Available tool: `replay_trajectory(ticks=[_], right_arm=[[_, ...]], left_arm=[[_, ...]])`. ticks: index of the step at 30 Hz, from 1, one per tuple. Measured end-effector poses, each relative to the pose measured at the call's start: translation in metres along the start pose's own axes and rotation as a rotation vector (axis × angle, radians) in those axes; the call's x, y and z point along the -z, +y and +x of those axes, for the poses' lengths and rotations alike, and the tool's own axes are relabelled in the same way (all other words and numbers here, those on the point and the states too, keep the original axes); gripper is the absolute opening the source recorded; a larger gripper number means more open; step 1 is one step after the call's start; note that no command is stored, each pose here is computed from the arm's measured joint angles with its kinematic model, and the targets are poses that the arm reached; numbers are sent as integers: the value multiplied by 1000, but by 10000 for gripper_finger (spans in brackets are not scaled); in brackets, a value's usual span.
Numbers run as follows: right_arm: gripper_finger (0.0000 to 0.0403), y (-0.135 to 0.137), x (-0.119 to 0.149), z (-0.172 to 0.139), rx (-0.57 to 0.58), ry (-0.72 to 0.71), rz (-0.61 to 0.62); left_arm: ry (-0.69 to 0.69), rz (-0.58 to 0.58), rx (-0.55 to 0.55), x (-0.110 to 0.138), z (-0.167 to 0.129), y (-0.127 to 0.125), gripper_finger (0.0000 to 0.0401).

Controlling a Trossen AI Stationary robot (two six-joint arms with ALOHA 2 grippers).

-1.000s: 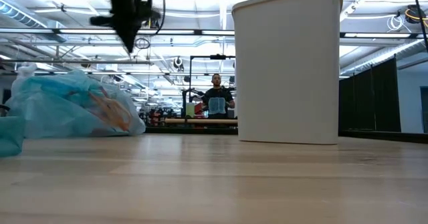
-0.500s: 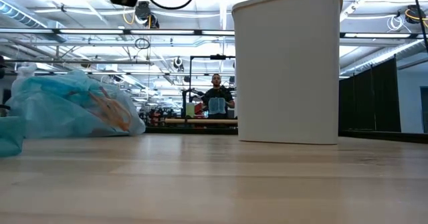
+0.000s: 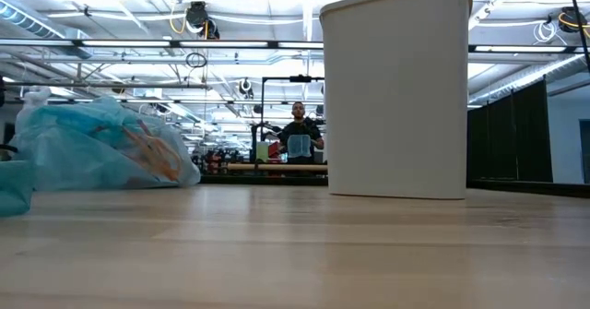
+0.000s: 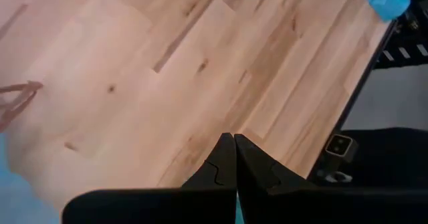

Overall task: Place trash/remove bag and relplace
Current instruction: Adjust the white trash bin to the top center of the table

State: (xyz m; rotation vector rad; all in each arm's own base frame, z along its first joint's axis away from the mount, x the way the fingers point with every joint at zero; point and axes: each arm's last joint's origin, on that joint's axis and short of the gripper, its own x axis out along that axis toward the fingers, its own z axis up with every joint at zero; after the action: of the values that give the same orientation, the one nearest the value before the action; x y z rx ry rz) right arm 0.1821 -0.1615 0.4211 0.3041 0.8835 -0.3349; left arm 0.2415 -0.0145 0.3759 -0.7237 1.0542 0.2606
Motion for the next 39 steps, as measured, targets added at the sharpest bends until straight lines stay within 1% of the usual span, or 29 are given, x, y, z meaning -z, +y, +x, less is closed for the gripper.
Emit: replay_trajectory(ticks=[2, 5, 7, 10, 11, 13, 15, 17, 18, 19, 22, 25, 27, 29, 32, 34, 39], right_arm=[[174, -5, 5, 8, -39, 25, 21], [199, -8, 13, 22, -144, 53, 55], [211, -11, 20, 33, -148, 100, 73], [215, -16, 29, 49, -95, 155, 105], [208, -17, 31, 54, -85, 162, 114], [176, -19, 33, 61, -84, 157, 131], [121, -16, 31, 64, -91, 141, 120], [50, -10, 28, 67, -121, 115, 90], [27, -6, 26, 67, -140, 107, 77], [17, -3, 25, 68, -163, 100, 59], [9, 14, 24, 73, -226, 125, 31], [3, 31, 22, 77, -257, 134, -17], [2, 38, 19, 79, -224, 119, -35], [1, 41, 14, 81, -175, 67, -66], [1, 35, -1, 81, -131, -55, -87], [1, 27, -12, 85, -110, -112, -76], [0, 2, -34, 113, -78, -107, -14]], left_arm=[[-7, 7, -7, 0, 0, 0, 0], [-12, 9, -13, 0, 0, 0, 0], [-15, 17, -17, 0, 0, 0, 0], [-27, 17, -30, -1, 0, 1, 0], [-30, 17, -34, -1, 0, 1, 0], [-35, 18, -39, -1, 0, 1, 0], [-38, 18, -43, -1, 0, 1, 0], [-43, 18, -48, -1, 0, 1, 0], [-43, 18, -48, -1, 0, 1, 0], [-43, 18, -48, -1, 0, 1, 0], [-44, 18, -49, -1, 0, 1, 0], [-44, 17, -49, -1, 0, 1, 0], [-44, 18, -50, -1, 0, 1, 0], [-45, 18, -50, -1, 0, 1, 0], [-49, 18, -53, -1, 0, 2, 0], [-50, 18, -54, -1, 0, 2, 0], [-89, 20, -37, -5, 0, -1, 0]])
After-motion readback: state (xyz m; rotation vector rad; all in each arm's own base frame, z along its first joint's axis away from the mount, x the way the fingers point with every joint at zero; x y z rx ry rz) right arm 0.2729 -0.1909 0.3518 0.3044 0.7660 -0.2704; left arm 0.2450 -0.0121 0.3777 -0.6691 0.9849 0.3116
